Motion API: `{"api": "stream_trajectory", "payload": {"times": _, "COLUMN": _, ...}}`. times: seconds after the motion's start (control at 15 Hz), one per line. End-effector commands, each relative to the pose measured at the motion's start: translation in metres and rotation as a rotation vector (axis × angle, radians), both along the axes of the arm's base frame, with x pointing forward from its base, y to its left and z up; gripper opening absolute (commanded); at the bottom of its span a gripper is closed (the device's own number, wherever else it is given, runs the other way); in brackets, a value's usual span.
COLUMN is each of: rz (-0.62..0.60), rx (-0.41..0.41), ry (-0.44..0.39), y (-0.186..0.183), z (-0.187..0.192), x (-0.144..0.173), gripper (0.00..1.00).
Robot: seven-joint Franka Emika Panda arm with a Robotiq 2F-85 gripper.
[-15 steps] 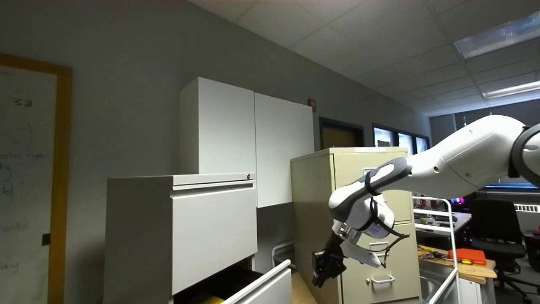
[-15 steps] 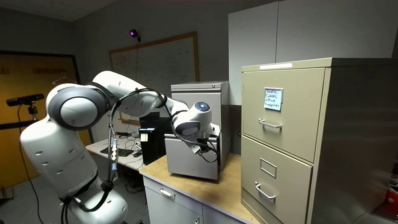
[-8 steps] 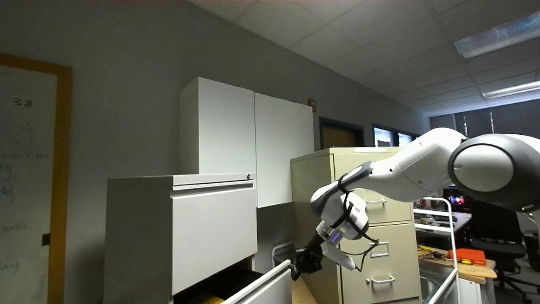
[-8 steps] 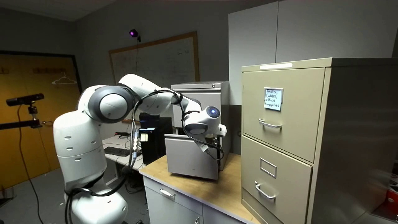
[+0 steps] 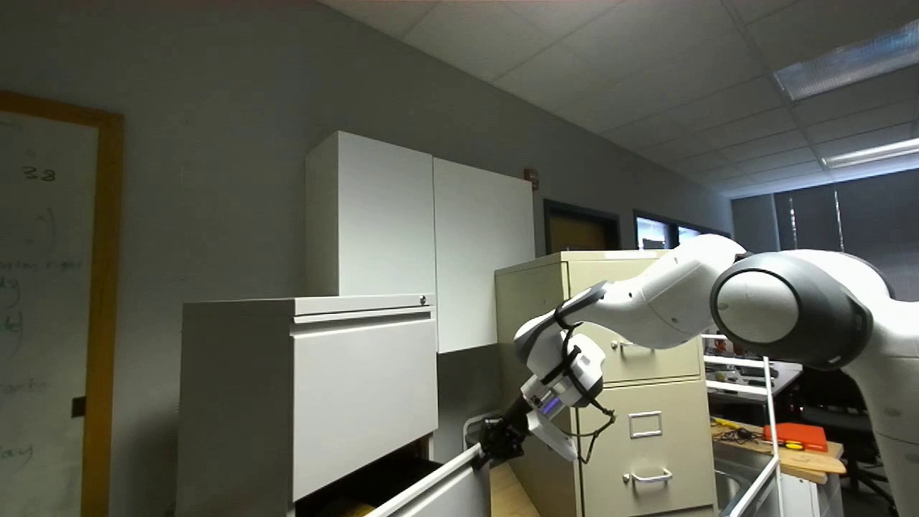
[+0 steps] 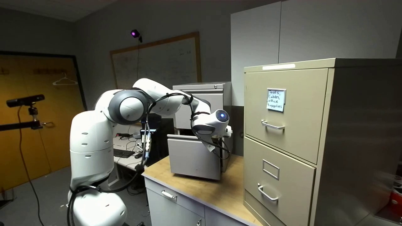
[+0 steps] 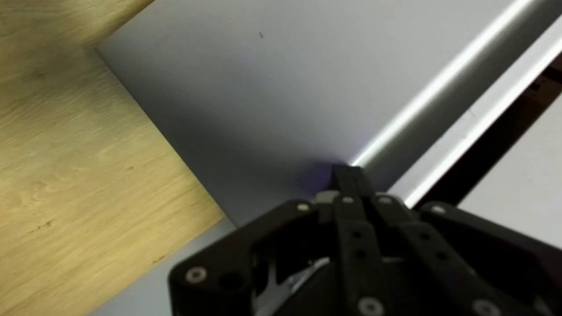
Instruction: Close the bottom drawer of the left file cabinet
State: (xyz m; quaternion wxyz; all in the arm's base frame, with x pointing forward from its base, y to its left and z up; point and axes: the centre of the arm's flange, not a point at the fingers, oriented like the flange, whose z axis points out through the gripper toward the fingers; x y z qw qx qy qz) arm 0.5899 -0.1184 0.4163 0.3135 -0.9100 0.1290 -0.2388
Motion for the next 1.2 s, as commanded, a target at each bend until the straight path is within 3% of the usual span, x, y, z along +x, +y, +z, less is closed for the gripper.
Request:
{"api": "stream_trajectory", "payload": {"times": 0.0, "rz": 0.036, "rx": 0.004, "ry": -0.045, "y": 0.008, "z": 0.006, "x": 0.039, "gripper": 0.00}}
{"api": "stream_trajectory", "payload": {"times": 0.67, "rz": 0.195, "rx": -0.110, "ry": -0.078, "y": 0.075, "z": 0.017, "x": 0.086, "gripper": 0.00}}
{"api": "stream_trajectory", "payload": {"times": 1.13, "rz": 0.255, "rx": -0.116, "ry": -0.110, "y": 0.100, "z": 0.017, "x": 0.126, "gripper": 0.00}}
